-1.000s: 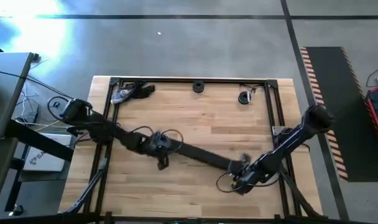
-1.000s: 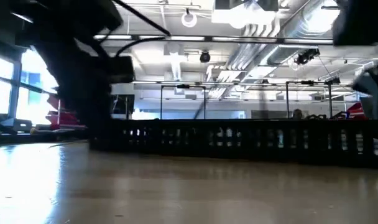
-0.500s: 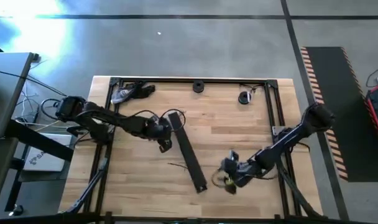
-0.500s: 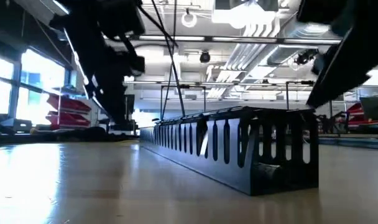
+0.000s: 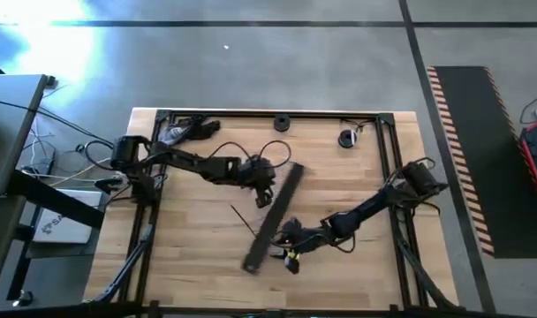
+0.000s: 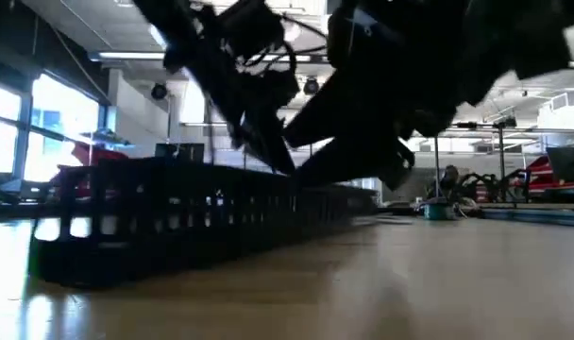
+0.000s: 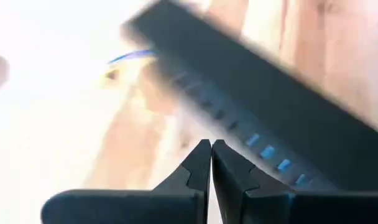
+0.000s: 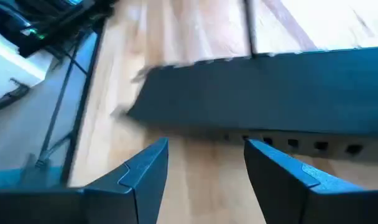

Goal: Ziptie cables
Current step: Close the black cable duct

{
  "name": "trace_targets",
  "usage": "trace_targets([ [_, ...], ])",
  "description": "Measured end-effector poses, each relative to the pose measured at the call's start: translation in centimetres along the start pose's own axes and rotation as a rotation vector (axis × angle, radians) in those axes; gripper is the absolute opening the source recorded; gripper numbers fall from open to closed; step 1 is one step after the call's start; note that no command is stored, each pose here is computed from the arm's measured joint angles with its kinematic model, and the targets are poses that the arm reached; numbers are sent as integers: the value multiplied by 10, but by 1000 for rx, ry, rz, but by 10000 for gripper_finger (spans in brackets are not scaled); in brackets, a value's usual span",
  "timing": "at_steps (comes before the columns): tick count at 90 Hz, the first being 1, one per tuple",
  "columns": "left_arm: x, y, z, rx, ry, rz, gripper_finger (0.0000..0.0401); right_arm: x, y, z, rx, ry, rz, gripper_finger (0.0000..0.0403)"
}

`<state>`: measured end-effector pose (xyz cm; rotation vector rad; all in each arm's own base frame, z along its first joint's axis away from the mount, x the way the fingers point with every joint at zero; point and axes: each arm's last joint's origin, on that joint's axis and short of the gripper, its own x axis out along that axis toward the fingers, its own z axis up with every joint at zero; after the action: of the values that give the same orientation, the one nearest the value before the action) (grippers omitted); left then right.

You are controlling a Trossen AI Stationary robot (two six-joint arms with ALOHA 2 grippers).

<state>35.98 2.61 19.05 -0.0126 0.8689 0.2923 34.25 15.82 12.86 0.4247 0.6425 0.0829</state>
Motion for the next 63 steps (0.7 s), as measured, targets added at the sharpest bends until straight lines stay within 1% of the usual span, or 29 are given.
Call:
trace_targets([
  [9, -27, -1, 17, 50, 34, 49, 0, -12, 3, 7, -83, 64, -39, 196],
  [16, -46, -12, 19, 64, 58, 16, 0, -29, 3, 14, -147, 103, -109, 196],
  [26, -69, -41, 11, 43, 86, -90, 0, -54, -3, 17, -296, 177, -252, 196],
  [36, -90, -78, -6, -4, 153, -159, 0, -74, -10, 28, -448, 194, -345, 197],
  [42, -104, -100, -19, -50, 207, -182, 0, -76, -19, 35, -503, 216, -340, 200],
  [53, -133, -135, -47, -174, 311, -205, 0, -68, -38, 49, -563, 244, -231, 209],
  [63, -158, -162, -75, -293, 424, -213, 0, -64, -57, 53, -615, 297, -220, 217],
])
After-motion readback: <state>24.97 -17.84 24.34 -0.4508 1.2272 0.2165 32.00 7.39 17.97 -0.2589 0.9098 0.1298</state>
